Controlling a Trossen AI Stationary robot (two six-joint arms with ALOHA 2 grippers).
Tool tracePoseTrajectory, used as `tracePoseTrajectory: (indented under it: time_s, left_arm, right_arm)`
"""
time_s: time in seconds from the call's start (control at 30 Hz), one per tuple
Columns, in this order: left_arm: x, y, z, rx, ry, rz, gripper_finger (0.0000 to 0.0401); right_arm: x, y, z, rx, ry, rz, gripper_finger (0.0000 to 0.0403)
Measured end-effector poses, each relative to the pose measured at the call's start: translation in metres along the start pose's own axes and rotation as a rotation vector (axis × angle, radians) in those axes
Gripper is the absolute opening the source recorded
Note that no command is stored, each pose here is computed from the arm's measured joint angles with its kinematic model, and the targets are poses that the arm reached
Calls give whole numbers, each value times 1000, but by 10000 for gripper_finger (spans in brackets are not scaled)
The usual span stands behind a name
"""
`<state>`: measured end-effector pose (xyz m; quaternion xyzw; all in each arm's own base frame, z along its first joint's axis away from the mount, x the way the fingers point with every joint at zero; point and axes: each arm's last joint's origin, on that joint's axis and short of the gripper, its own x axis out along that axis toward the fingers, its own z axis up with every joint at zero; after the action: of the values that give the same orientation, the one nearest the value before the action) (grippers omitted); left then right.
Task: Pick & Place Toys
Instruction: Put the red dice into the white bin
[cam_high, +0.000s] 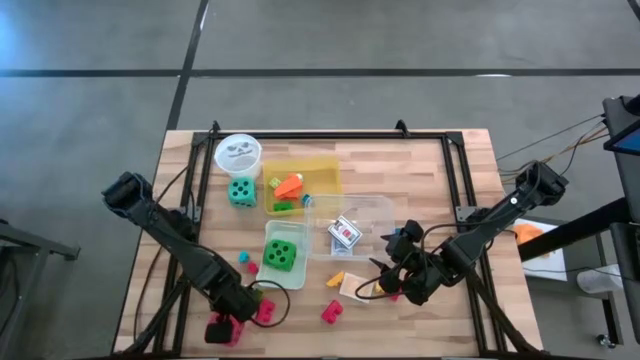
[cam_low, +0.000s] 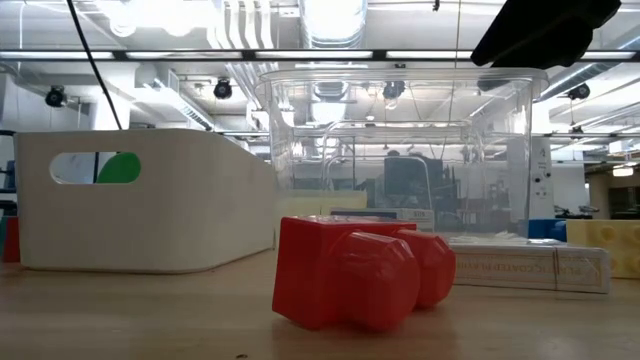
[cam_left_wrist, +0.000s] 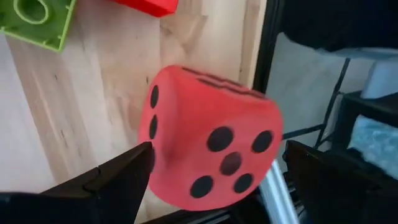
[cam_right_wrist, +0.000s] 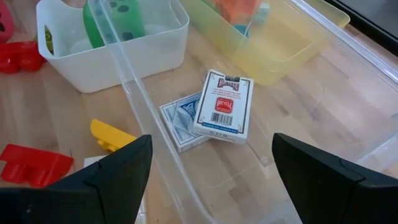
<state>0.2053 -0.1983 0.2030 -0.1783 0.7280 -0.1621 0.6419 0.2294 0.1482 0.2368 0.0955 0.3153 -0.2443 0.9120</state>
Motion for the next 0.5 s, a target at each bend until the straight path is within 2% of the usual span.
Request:
tracePoseTrajectory:
  time_s: [0.5]
  left_arm:
    - [6,4,-3,34,10,9,356]
  right_arm:
    - [0,0,0,2,-1,2,325]
